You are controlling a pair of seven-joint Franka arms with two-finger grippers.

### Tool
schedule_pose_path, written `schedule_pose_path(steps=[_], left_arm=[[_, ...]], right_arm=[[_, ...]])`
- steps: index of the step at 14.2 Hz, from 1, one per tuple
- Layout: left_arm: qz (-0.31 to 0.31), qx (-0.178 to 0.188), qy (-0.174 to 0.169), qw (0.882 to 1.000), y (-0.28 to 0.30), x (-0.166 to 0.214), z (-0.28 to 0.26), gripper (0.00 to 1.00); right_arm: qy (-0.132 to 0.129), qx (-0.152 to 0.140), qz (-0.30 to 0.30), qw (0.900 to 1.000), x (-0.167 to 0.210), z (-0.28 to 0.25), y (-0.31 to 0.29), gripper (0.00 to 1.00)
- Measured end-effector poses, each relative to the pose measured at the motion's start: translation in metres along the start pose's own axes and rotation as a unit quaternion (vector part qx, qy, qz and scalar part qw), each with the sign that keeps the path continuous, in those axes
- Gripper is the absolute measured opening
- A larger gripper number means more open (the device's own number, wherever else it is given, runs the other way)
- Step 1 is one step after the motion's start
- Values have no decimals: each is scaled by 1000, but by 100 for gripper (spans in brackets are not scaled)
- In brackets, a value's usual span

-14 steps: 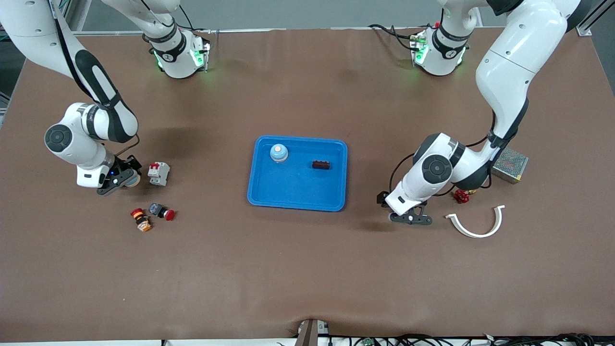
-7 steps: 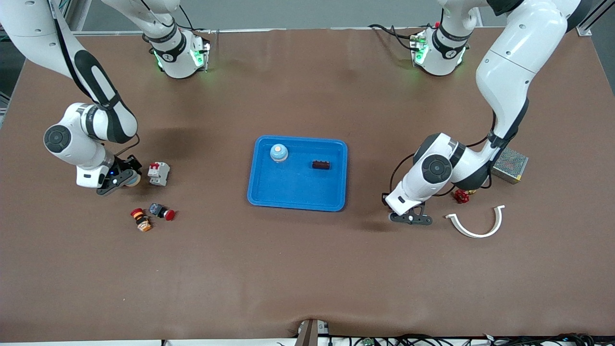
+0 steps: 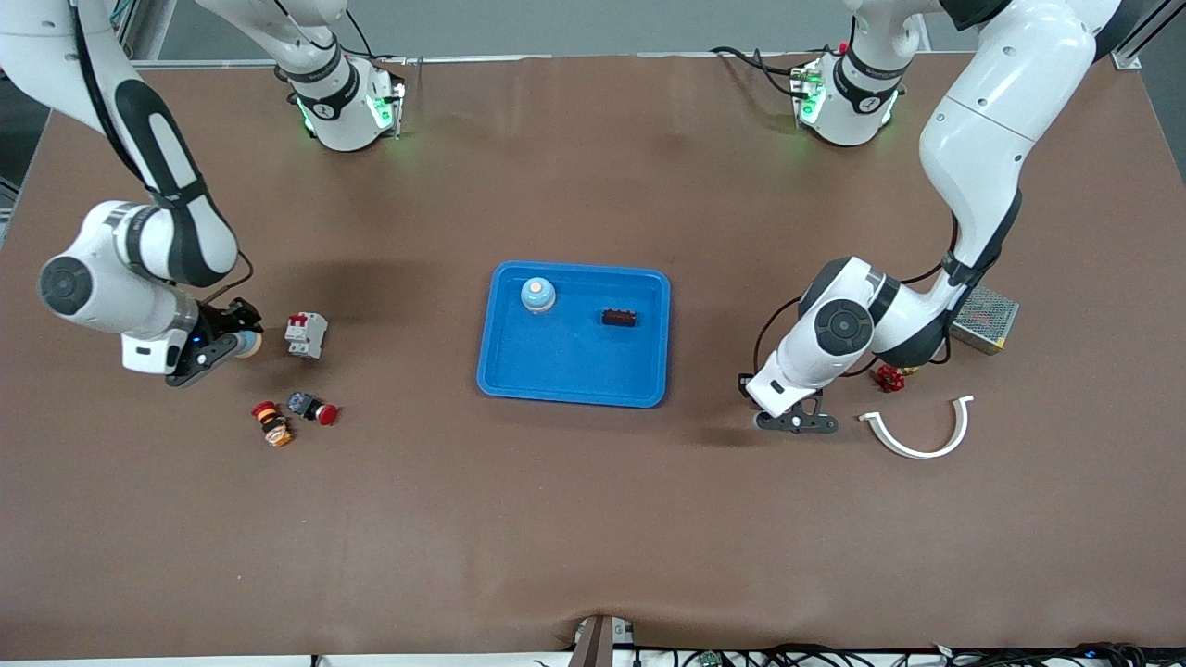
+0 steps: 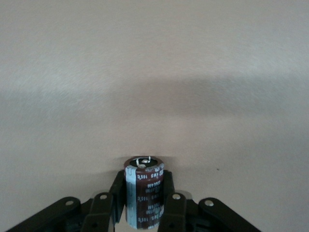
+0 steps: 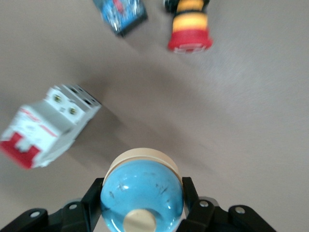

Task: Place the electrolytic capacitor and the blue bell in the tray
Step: 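Grasp the second capacitor with the left gripper while the right gripper grasps the bell, then carry the capacitor with the left gripper while the right gripper carries the bell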

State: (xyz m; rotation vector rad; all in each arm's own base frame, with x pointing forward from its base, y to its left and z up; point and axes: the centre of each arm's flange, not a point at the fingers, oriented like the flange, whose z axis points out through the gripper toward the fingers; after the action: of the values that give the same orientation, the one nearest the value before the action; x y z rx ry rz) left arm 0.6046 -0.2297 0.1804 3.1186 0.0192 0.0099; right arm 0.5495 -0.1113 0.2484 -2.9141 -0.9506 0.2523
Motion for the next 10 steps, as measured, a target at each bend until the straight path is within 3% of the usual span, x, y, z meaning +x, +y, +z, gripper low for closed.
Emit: schedule_pose_path(steps=[2,4,7,10], left_arm=[[-76,2,-2,997,-1,2,-2,34],[-170,-11,-5,985,-2,7,-8,34],[-302,-49,-26,952,2,17,-23,34],[-412,-66,-35,908,16,22,-37,34]], right_arm=[[-10,11,9,1000,19,-47,2,69],[-16,11,32,999,45,-90,-10,69],[-19,1,81,996,89,-132,-51,69],[-20,-6,145,989,133,-146,-112,69]])
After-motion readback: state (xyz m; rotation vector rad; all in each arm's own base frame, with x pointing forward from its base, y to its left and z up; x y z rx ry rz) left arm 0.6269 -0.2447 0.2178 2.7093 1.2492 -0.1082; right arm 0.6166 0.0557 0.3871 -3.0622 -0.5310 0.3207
